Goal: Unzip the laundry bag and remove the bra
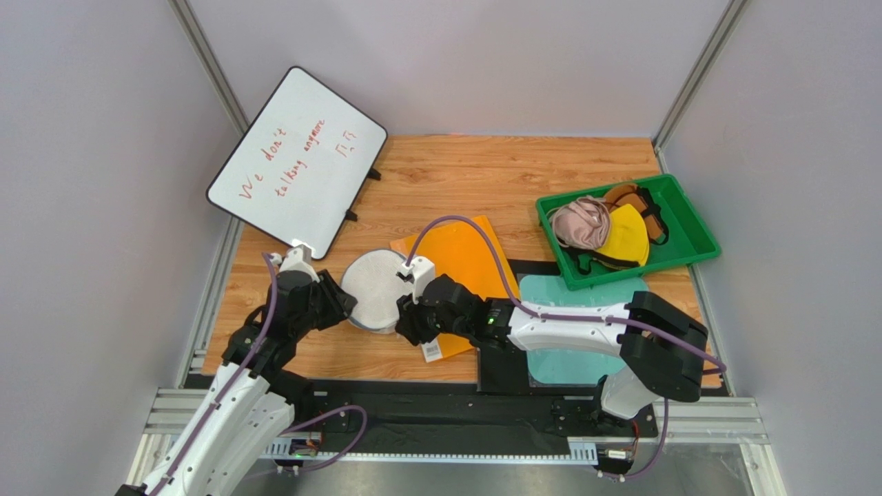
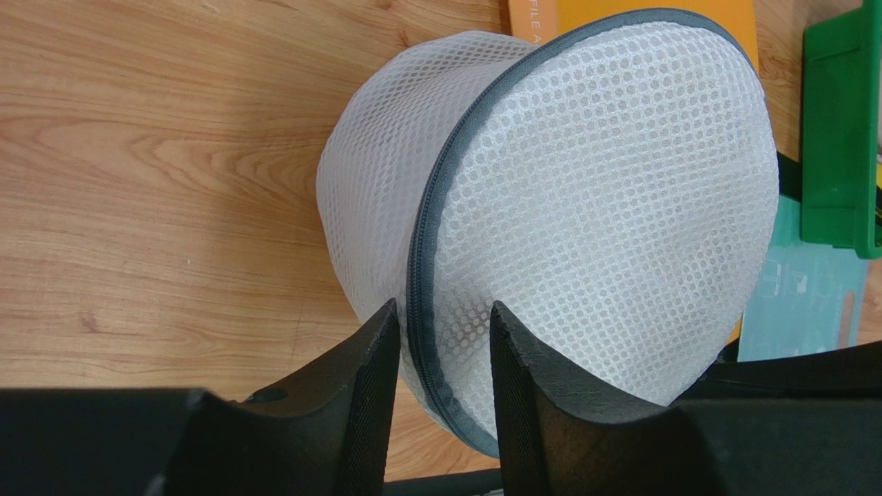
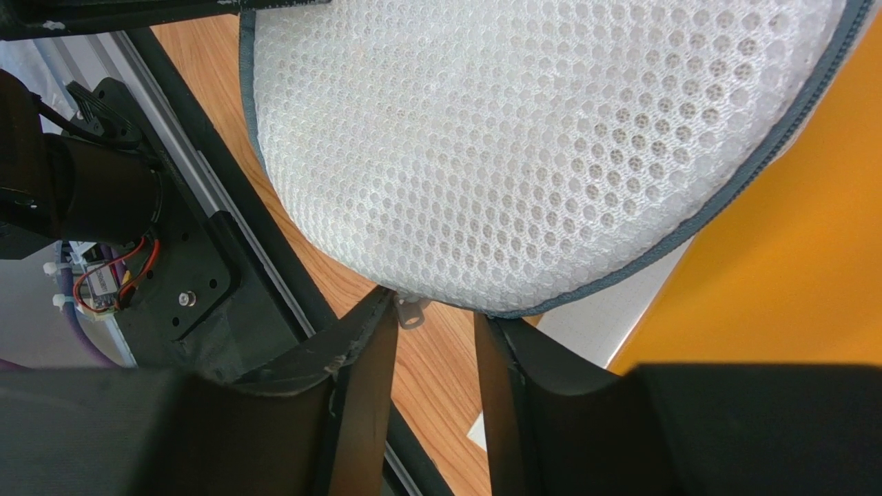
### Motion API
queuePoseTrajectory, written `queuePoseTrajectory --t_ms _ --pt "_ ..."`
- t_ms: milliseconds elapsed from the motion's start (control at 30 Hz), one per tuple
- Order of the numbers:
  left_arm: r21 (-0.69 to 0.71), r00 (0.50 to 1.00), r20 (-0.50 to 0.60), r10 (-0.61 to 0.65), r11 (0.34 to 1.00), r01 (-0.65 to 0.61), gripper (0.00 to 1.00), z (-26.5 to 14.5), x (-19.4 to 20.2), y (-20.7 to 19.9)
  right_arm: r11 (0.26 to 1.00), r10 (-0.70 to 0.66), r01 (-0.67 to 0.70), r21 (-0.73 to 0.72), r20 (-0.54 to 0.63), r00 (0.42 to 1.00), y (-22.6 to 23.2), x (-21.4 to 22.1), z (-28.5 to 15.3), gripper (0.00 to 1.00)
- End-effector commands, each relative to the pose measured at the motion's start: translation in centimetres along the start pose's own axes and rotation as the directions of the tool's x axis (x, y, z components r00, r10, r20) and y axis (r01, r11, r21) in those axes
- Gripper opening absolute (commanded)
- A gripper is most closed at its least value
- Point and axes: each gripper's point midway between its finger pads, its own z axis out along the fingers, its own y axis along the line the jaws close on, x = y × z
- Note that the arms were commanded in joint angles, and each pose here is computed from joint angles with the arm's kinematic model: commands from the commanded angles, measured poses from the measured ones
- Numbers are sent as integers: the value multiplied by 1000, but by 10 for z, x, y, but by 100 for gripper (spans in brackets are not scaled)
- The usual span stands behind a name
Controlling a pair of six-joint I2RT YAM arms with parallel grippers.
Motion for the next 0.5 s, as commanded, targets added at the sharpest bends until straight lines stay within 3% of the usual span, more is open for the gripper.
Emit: queuePoseTrajectory --t_ms 0,67,167,233,333,467 --pt "6 1000 27 -4 1000 4 43 1 -7 -3 1000 -21 22 -11 79 997 9 -27 3 34" --pt "4 1000 29 -2 1000 2 40 1 -8 -2 1000 -24 25 -14 75 997 11 -27 6 32" --pt "-1 999 32 1 1000 -1 33 1 -9 -1 1000 -20 21 -17 73 997 11 -27 6 22" --pt "-6 999 34 5 1000 -5 31 0 -9 -1 1000 -17 18 -14 69 997 10 -26 5 10" --pt "-16 999 43 12 1000 -11 24 0 -12 1 1000 -19 20 -6 67 998 9 -26 1 7" --pt "-39 998 50 37 999 -35 4 -1 -18 1 1000 -21 21 4 60 998 7 -25 -6 6"
